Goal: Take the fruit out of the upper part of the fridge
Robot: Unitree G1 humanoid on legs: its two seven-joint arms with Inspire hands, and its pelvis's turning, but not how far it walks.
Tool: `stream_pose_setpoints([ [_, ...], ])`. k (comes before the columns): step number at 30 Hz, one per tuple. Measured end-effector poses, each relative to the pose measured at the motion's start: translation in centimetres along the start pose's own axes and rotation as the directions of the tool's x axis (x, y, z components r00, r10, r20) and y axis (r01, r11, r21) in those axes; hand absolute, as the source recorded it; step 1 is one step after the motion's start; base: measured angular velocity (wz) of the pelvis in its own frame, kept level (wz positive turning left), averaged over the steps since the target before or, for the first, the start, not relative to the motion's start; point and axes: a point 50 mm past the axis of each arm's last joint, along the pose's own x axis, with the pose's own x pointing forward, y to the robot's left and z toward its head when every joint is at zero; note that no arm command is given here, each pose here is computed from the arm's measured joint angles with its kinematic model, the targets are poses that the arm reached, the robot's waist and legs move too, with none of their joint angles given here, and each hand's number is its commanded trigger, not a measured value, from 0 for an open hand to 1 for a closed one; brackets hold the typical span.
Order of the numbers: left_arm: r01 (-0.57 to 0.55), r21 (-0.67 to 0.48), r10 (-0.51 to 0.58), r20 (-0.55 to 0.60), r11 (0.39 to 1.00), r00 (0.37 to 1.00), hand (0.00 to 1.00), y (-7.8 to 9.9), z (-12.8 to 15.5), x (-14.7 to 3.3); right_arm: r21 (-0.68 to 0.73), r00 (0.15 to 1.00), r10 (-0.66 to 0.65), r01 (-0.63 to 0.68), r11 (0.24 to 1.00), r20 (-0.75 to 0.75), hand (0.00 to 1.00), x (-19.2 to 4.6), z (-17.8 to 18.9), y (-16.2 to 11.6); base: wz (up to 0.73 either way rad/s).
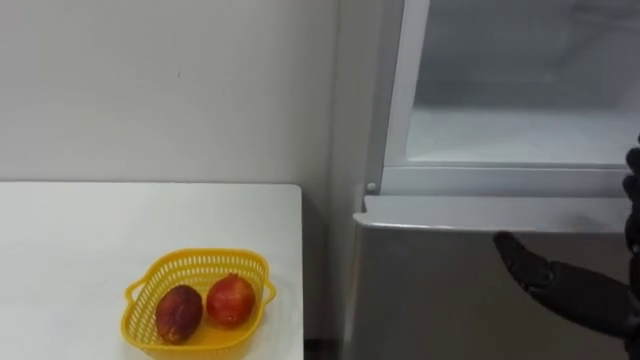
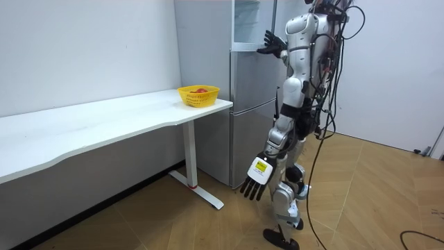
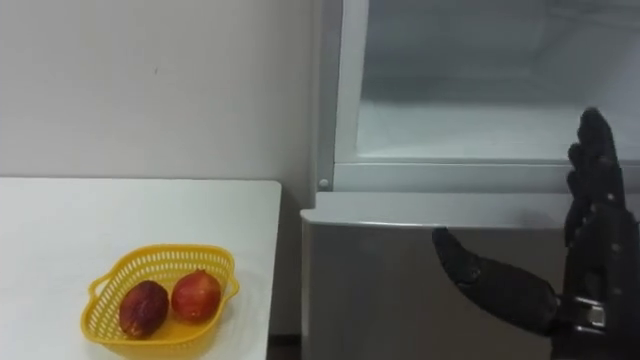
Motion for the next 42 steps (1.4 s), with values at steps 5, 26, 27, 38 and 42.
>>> stream_pose_setpoints([
  [5, -0.011, -0.006, 0.011, -0.012, 1.000, 1.000, 0.00, 0.2, -0.6, -0.1, -0.002, 0.997, -0.047, 0.047, 0.999, -0.063, 0.00, -0.9, -1.2, -1.1, -0.01],
  [26, -0.024, -0.003, 0.024, -0.018, 1.000, 1.000, 0.00, 0.2, -1.5, -0.6, 0.075, 0.645, -0.330, 0.516, 0.853, -0.689, 0.00, -7.6, -10.8, -5.3, 0.01],
  [27, -0.025, -0.007, 0.025, -0.013, 1.000, 1.000, 0.00, 0.3, -1.4, -0.6, 0.065, 0.628, -0.351, 0.541, 0.838, -0.695, 0.00, -7.8, -11.0, -5.6, 0.08],
  [38, -0.043, -0.082, 0.044, 0.012, 0.996, 0.999, 0.00, 1.0, -0.6, -0.4, -0.124, 0.329, -0.704, 0.852, 0.509, -0.630, 0.00, -8.3, -10.1, -11.7, 0.01],
  [42, -0.045, -0.081, 0.048, 0.035, 0.996, 0.998, 0.00, 1.1, -0.1, -0.5, -0.136, 0.260, -0.787, 0.908, 0.397, -0.560, 0.00, -7.7, -8.7, -13.3, 0.06],
])
